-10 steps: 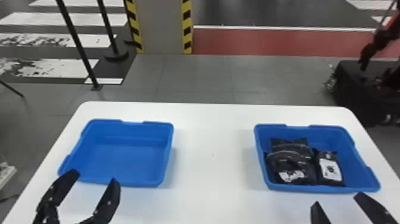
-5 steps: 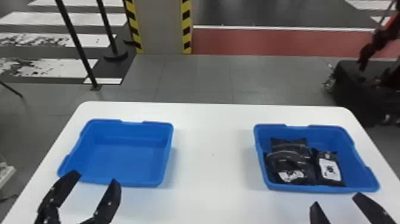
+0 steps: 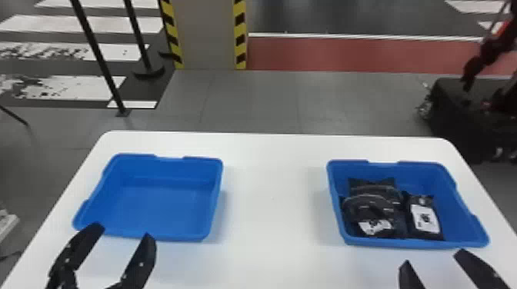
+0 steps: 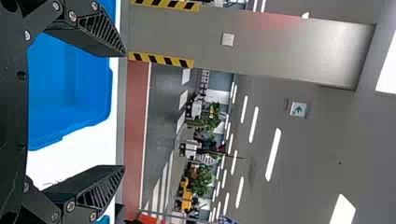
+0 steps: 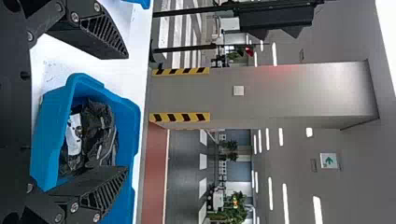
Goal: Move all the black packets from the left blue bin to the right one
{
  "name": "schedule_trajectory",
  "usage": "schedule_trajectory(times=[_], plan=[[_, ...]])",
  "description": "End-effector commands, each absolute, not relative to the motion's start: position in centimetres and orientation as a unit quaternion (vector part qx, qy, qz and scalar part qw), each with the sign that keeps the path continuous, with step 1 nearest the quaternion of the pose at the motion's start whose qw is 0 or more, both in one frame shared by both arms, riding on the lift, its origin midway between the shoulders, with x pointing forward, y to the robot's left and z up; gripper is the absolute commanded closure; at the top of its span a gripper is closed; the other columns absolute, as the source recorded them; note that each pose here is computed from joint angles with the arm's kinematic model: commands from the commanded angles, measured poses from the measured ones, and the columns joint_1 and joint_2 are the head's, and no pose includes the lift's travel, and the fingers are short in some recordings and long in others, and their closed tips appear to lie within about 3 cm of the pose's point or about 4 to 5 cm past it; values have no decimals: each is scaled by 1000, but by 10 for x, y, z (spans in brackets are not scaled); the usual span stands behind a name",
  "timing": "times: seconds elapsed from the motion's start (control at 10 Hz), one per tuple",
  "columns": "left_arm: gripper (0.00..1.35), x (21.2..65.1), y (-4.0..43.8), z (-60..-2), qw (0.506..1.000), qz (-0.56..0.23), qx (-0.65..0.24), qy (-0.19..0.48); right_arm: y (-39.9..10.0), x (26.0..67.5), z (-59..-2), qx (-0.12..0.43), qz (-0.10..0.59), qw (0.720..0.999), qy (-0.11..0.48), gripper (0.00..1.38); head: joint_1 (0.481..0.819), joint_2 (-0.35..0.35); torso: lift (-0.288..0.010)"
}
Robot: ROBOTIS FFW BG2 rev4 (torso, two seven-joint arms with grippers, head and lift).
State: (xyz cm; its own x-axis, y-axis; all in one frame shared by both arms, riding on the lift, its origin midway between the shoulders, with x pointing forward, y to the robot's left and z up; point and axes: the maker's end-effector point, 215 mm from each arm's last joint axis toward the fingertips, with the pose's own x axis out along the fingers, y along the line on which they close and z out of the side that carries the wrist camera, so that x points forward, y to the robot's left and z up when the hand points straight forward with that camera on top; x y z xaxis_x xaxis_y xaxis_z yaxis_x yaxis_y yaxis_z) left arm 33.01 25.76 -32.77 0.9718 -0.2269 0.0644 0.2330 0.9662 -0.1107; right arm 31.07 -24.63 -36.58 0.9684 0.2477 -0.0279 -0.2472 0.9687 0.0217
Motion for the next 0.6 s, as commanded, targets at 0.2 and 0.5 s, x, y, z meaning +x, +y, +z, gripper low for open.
schedule_trajectory(times=[0.2, 0.5], plan=[[185, 330, 257, -329, 991, -116, -62, -24, -246, 311, -366, 11, 124, 992, 16, 182, 695, 21, -110], [186, 330, 257, -329, 991, -115, -64, -24, -247, 310, -367, 12, 123, 992, 17, 165, 695, 19, -110]])
